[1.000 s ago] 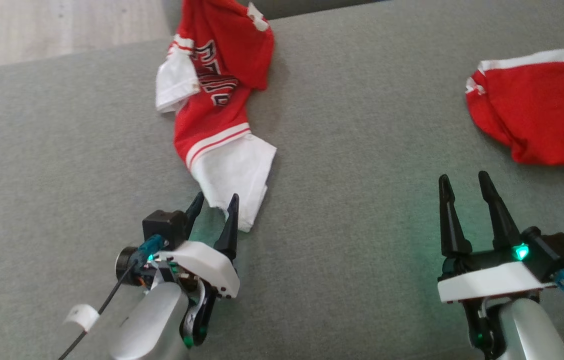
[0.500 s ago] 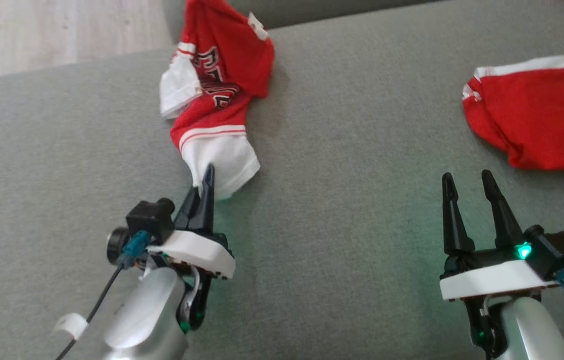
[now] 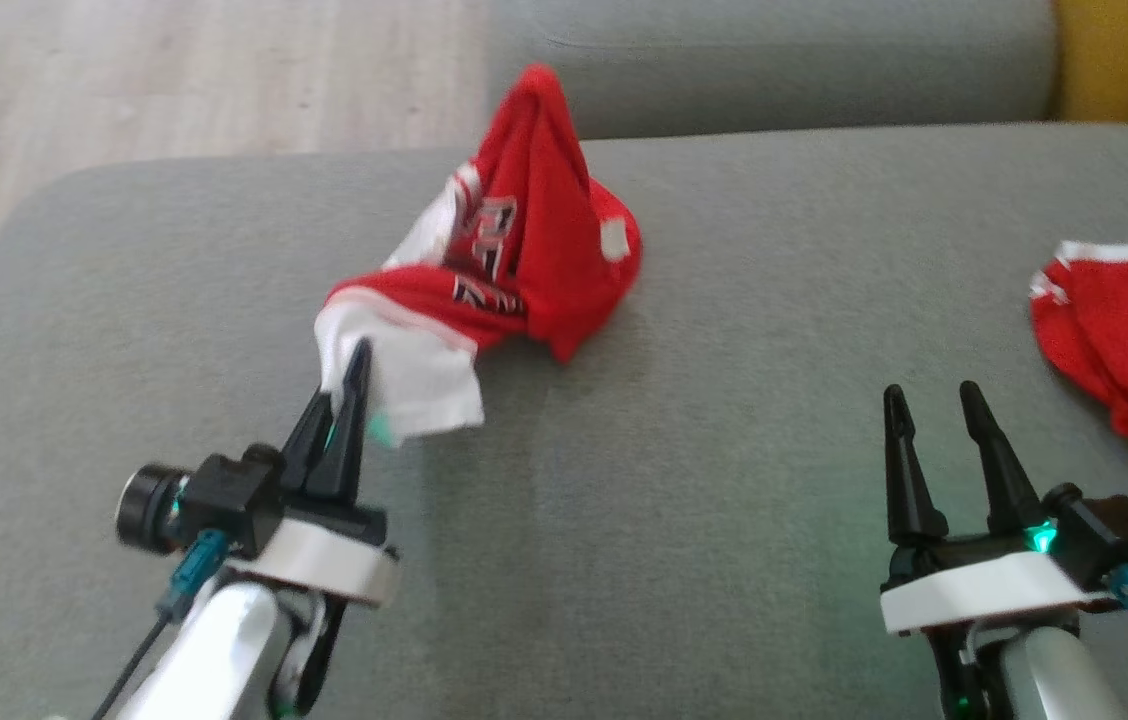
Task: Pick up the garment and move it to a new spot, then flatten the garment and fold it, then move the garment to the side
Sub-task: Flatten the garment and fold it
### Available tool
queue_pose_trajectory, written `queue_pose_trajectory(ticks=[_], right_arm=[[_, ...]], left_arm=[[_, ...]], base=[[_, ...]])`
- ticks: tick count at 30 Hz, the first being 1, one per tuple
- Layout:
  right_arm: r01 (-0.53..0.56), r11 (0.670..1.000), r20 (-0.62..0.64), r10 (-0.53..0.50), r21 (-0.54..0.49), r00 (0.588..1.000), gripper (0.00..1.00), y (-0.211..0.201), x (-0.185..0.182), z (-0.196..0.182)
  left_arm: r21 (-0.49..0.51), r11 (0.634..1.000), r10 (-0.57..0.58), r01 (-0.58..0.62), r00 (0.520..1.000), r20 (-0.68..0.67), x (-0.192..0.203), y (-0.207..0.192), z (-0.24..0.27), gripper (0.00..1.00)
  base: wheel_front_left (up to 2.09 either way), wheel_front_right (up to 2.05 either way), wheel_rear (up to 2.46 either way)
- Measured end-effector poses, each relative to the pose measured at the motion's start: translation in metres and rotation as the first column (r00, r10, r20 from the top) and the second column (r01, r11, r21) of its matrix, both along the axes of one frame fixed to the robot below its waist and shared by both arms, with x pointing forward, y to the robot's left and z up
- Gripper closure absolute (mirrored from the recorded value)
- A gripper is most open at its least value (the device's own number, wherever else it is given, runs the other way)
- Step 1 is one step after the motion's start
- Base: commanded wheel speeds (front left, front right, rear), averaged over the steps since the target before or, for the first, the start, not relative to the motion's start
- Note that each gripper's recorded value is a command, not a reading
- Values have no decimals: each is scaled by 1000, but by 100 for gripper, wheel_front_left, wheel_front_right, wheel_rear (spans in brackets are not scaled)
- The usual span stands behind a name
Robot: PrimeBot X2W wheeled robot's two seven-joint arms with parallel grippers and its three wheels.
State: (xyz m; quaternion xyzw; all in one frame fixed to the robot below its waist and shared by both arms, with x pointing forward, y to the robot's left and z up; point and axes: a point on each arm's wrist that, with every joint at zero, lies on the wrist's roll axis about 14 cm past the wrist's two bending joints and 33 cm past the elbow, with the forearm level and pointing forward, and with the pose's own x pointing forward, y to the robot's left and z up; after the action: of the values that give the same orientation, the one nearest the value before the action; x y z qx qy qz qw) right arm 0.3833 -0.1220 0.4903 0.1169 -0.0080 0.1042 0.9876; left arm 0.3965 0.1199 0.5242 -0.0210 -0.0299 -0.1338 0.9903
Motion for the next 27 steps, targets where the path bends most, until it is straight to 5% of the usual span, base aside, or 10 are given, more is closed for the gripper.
queue_pose_trajectory(ticks=[5, 6, 7, 8, 9, 27], right_arm=[[-60, 998, 16, 60, 3, 998, 0, 21, 3, 6], [-68, 998, 19, 68, 2, 998, 0, 23, 3, 7], [-74, 997, 21, 73, 2, 997, 0, 25, 3, 7], [-78, 997, 22, 78, 4, 997, 0, 27, 3, 8], [-80, 997, 22, 80, 6, 997, 0, 28, 3, 8], [-135, 990, -10, 135, -41, 991, 0, 44, 11, -7]], left_arm=[[97, 995, 46, -28, 981, -191, -33, 29, -42, 100], [116, 993, 51, -24, 970, -238, -41, 32, -54, 91], [130, 991, 59, -23, 958, -282, -49, 35, -66, 65], [140, 990, 67, -23, 944, -322, -56, 37, -76, 9], [147, 989, 73, -23, 934, -348, -61, 39, -84, 0], [28, 966, 258, -256, 964, -59, -25, 52, -28, 0]], base=[[0, 0, 0], [0, 0, 0], [0, 0, 0], [0, 0, 0], [0, 0, 0], [0, 0, 0]])
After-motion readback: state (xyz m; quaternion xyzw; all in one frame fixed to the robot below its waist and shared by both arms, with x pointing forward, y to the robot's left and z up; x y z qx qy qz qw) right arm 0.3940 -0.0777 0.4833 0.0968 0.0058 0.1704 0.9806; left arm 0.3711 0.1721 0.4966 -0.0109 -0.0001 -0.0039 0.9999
